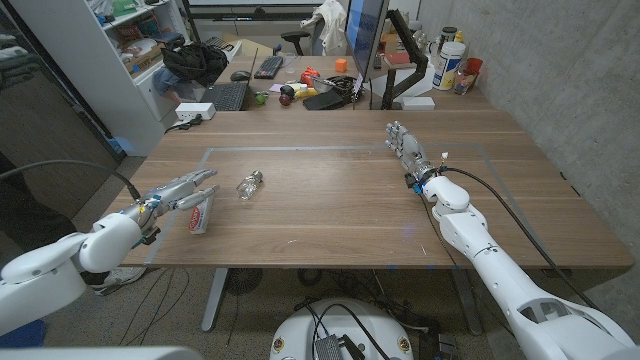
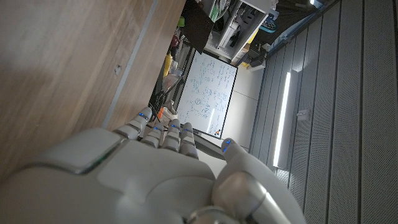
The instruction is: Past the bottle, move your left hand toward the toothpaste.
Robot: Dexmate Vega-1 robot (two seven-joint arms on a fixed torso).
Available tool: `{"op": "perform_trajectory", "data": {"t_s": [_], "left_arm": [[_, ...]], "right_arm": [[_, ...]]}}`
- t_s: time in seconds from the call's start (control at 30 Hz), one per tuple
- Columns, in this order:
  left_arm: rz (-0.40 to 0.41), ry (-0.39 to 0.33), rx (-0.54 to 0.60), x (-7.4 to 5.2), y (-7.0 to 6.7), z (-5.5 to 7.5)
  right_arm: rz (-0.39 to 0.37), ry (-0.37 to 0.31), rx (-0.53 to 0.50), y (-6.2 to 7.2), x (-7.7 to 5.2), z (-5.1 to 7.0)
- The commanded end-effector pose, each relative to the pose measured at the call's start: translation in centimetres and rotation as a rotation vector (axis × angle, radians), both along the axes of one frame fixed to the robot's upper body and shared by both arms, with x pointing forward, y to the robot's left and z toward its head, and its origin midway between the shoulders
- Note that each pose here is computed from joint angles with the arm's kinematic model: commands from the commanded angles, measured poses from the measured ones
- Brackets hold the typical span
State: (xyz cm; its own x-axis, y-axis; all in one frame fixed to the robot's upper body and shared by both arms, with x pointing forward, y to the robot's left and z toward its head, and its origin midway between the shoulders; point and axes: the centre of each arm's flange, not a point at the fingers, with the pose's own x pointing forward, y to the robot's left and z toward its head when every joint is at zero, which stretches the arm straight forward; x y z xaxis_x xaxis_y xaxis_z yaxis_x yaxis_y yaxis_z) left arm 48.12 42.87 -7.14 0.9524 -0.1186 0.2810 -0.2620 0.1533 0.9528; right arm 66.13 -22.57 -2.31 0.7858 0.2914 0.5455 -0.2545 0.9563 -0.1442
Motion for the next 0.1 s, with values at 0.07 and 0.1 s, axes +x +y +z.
{"op": "perform_trajectory", "data": {"t_s": [0.07, 0.1], "left_arm": [[0.002, 0.029, 0.004, -0.21, -0.5, -0.7], [0.003, 0.03, 0.005, -0.25, -0.57, -0.8]], "right_arm": [[0.005, 0.017, 0.0, -0.35, -0.17, -0.94], [0.006, 0.018, -0.001, -0.41, -0.21, -1.01]]}}
